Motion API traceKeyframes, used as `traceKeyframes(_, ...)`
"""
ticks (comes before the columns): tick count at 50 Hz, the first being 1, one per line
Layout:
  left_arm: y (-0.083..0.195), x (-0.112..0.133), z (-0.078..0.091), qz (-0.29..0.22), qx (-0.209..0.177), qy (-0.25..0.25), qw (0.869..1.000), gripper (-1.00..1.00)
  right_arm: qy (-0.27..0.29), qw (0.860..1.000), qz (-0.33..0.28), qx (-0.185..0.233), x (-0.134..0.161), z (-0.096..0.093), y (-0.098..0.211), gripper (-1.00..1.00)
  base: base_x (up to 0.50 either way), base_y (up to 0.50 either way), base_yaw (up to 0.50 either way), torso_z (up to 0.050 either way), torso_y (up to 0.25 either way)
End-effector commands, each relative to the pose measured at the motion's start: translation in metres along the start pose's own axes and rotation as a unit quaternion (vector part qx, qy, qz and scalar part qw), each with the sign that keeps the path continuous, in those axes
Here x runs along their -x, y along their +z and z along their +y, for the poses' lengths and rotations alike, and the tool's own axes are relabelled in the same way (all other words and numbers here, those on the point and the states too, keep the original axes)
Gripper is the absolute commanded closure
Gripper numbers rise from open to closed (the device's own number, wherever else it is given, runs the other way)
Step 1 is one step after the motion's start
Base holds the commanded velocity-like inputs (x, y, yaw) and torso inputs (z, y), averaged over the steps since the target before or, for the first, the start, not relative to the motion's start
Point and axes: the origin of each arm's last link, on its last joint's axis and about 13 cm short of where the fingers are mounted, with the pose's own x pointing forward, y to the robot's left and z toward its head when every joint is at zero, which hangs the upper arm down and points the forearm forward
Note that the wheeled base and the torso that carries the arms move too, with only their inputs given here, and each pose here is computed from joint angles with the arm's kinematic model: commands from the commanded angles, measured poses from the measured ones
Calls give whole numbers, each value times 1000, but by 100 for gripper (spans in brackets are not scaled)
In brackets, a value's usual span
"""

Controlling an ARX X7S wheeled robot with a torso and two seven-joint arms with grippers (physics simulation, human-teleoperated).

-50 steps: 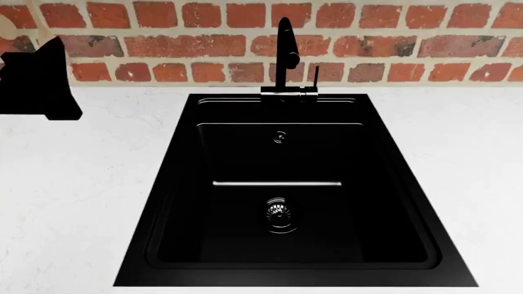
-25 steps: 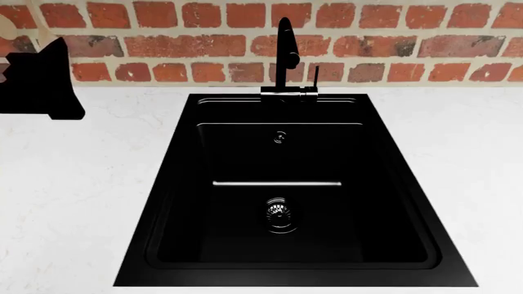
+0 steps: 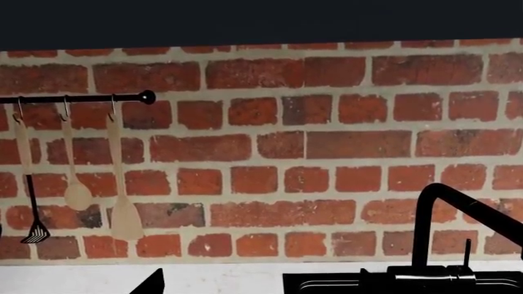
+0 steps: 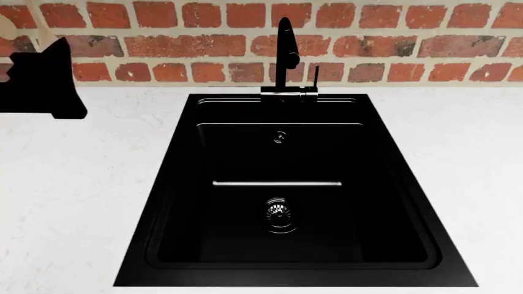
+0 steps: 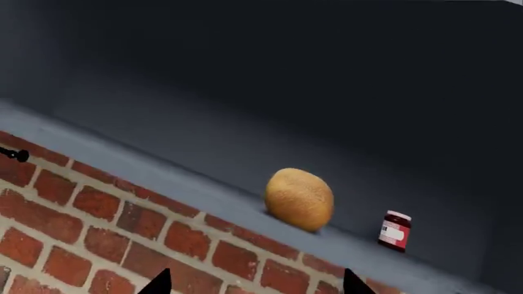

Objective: Pick the kiwi from the counter and place it in the cabinet.

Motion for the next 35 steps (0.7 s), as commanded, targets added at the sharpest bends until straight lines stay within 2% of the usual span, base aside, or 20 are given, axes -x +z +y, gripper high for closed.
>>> traceKeyframes(1, -1, -2, 0, 2, -1, -1, 1000, -100, 18, 999, 28, -5, 17, 10, -20, -100, 0, 0, 0, 0, 0)
traceKeyframes(14, -3, -3, -1, 4, -3, -1, 1000, -100, 22, 994, 106, -11, 29, 14, -47, -100, 0, 0, 0, 0, 0)
traceKeyframes(35, -1, -2, 0, 5, -7, -1, 1000, -100, 27, 991, 131, -14, 40, 19, -62, -100, 0, 0, 0, 0, 0)
